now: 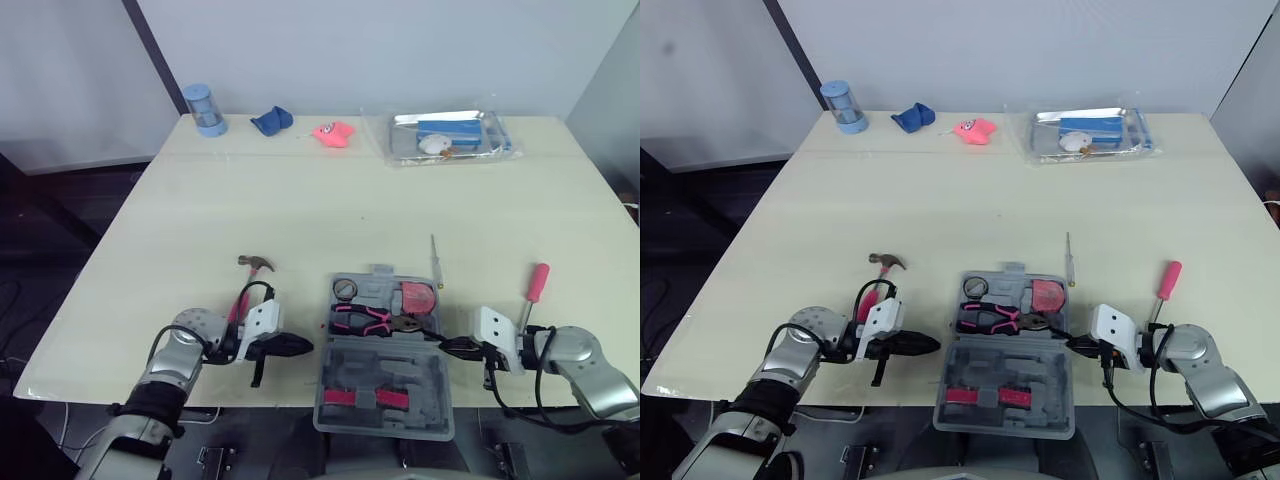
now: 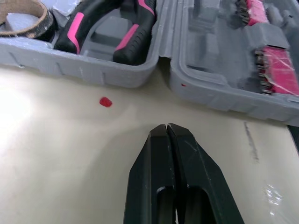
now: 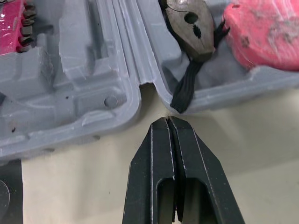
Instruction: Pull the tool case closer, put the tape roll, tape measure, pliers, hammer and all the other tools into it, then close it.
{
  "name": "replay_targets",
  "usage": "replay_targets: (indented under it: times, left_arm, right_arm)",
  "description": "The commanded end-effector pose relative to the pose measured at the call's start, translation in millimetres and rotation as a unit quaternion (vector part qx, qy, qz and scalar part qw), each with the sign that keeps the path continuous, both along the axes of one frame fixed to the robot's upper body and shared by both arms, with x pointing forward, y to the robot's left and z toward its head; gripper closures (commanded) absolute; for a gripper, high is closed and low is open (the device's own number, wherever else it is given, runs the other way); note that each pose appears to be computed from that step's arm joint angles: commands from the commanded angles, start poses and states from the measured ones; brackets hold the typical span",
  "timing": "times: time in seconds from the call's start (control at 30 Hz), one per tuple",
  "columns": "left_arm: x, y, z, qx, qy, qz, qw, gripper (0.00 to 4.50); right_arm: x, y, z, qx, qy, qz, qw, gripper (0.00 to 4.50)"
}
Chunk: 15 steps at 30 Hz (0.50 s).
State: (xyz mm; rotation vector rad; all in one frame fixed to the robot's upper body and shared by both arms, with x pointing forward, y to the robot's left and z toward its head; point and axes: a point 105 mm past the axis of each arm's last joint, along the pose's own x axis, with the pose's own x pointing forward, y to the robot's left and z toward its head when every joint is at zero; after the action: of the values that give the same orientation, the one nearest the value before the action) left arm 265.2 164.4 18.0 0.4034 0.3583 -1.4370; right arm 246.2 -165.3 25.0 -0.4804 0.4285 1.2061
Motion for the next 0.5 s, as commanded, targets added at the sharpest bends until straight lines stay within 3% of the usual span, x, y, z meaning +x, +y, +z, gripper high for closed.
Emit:
replay_targets:
  times: [0.03,0.5]
  left_arm:
    - [1.6,-4.2,-4.9,0.007,-0.003,0.001,1.000,4.41]
    - [3.4,-31.0,-3.2,-0.014,-0.004,-0.026,1.000,4.41]
  right_arm:
    - [1.3,2.6,5.1,0.004,-0.013,0.006,1.000,4.50]
    - [0.1,5.6,1.8,0.007,-0.011,0.003,1.000,4.50]
